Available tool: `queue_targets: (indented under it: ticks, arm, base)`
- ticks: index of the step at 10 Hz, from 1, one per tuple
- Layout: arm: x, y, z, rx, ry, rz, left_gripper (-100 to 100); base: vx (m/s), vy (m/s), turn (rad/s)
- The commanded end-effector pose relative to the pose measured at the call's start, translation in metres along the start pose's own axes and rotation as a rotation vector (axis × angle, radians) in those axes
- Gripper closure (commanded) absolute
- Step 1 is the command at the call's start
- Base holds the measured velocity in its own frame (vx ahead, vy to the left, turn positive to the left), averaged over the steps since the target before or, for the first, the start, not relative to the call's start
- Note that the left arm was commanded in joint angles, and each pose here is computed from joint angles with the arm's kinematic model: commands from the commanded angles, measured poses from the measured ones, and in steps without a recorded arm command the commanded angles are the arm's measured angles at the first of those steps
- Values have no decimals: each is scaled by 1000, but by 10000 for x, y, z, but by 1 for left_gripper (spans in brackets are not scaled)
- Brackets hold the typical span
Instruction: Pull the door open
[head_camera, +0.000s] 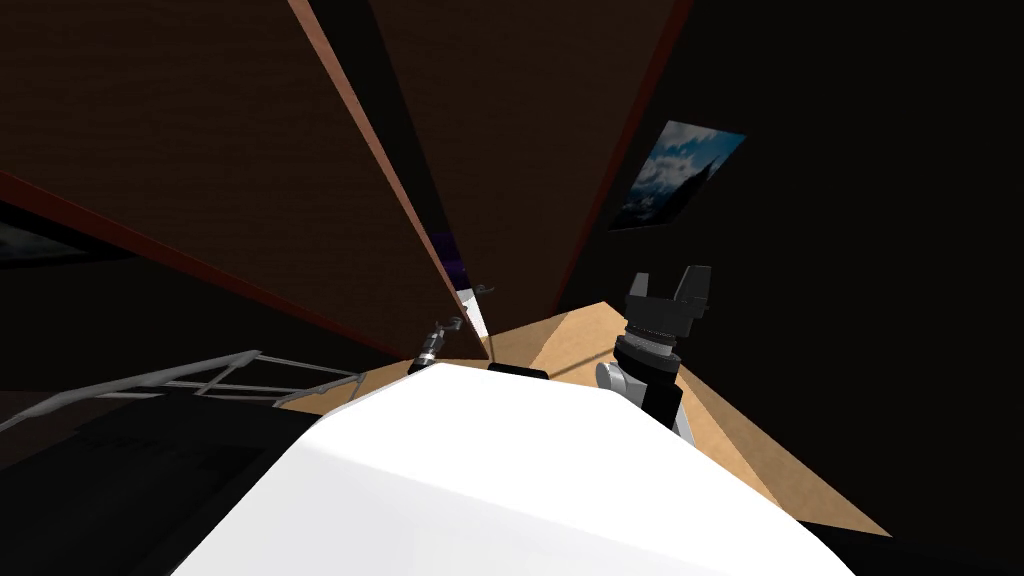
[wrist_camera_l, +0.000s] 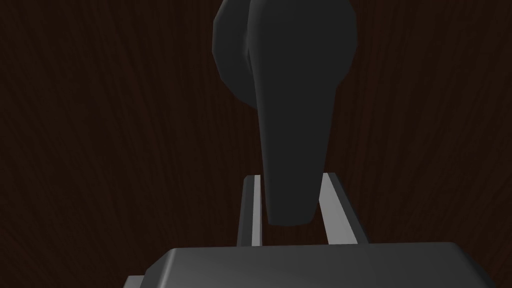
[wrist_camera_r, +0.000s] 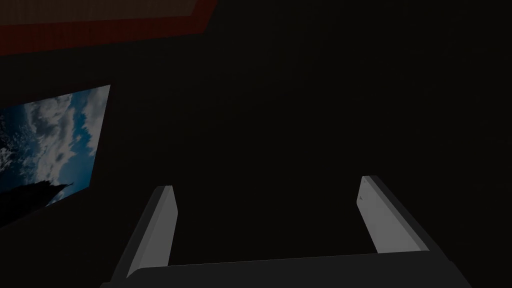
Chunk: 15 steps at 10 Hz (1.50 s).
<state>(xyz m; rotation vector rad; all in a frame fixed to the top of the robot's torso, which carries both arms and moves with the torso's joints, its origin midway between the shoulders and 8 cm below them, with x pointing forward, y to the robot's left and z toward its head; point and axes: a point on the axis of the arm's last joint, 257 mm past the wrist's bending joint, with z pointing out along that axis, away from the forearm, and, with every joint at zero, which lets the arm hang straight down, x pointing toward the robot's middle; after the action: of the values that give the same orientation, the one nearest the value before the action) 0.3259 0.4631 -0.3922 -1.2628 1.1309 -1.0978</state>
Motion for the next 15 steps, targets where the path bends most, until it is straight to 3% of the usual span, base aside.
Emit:
queue_targets:
  ticks: [1, 4, 5, 6, 9, 11, 12, 14, 15]
  arm:
    - [108, -8, -73, 10, 38, -10, 100]
    - [148, -9, -211, 10, 74, -17, 100]
    - [48, -30, -170, 11, 50, -5, 100]
    - [54, -14, -263, 9, 65, -6, 100]
    - [70, -10, -346, 10, 83, -9, 100]
    - [92, -6, -458, 11, 106, -12, 100]
    - [92, -6, -458, 11, 106, -12, 100]
    - [112, -4, -566, 11, 129, -17, 100]
    - [9, -23, -518, 11, 109, -6, 100]
  base:
    - [-129, 46, -123]
    - [-148, 38, -105]
    - [-77, 22, -11]
    - [-118, 36, -187]
    - [-189, 14, -121]
    - [-191, 70, -182]
    - [-174, 67, -97]
    - [-231, 59, -173]
    - [-103, 42, -35]
